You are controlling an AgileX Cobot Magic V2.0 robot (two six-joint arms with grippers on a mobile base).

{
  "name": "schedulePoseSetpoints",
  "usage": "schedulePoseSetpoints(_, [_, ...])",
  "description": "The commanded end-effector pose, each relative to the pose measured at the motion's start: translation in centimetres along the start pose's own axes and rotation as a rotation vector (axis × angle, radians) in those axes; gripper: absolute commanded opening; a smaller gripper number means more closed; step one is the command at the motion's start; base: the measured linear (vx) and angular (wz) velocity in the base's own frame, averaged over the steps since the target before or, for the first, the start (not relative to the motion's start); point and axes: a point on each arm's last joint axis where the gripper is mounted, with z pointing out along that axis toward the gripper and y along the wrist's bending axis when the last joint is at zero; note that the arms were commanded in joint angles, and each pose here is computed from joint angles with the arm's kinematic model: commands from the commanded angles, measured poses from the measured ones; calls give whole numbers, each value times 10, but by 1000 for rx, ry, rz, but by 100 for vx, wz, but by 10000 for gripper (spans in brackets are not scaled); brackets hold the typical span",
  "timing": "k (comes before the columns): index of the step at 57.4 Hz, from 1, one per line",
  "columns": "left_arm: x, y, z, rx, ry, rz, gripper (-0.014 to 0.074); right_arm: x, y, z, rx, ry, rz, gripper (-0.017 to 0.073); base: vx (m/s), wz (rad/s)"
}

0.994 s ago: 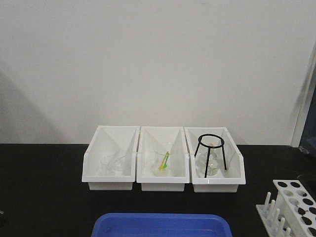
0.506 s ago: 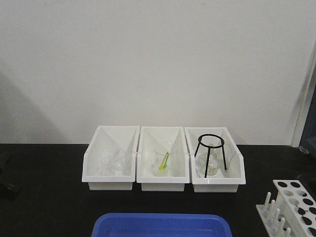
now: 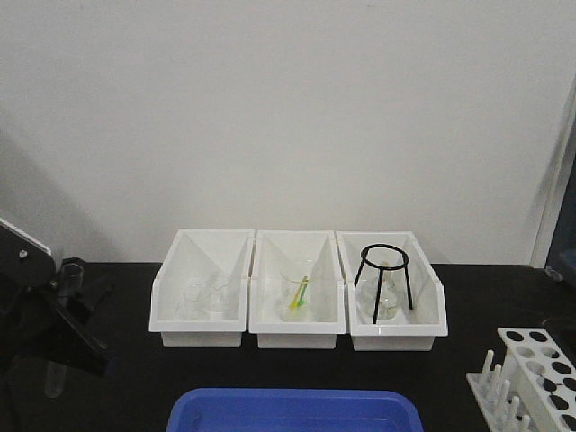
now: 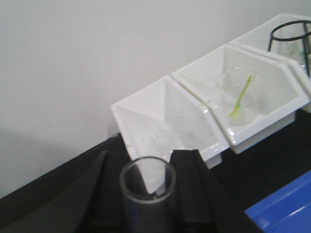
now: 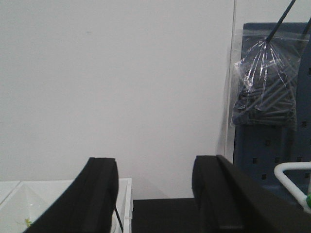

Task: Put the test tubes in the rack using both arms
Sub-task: 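Lift the test tube out of the beaker with the left gripper, then bring the held test tube toward the open right gripper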

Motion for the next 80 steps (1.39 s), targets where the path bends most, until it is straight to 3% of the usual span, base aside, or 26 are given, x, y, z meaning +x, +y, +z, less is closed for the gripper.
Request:
schedulePoseSetpoints(1, [-27,-3,-9,-7,-144,-59,-22,-18,0,-1,0,-101,-11,405,0,0])
schedulePoseSetpoints(14, [-41,-23,-12,89,-167,-212,-22,-12,2,-1,-13,-32,-4,405,0,0])
schedulePoseSetpoints(18, [-51,-26,-13,111,-191,-248,-22,-7,10,4,-65,-1,-1,405,0,0])
schedulePoseSetpoints(26, [-76,-31,-19,149,-254,-272,-22,11,33,23,-193,102,-32,405,0,0])
schedulePoseSetpoints(36, [-95,-43,-24,212,-283,-270,-22,37,72,49,-357,191,-76,405,0,0])
schedulePoseSetpoints(47, [-96,-63,-21,279,-264,-258,-22,61,125,59,-552,233,-89,405,0,0])
schedulePoseSetpoints(61, [-94,-77,-20,324,-250,-249,-22,77,185,49,-768,182,-65,405,0,0])
schedulePoseSetpoints(70, [-95,-87,-21,356,-247,-243,-22,80,208,40,-856,129,-44,405,0,0])
schedulePoseSetpoints(80, [-94,-93,-23,381,-239,-235,-22,79,215,38,-878,85,-21,405,0,0])
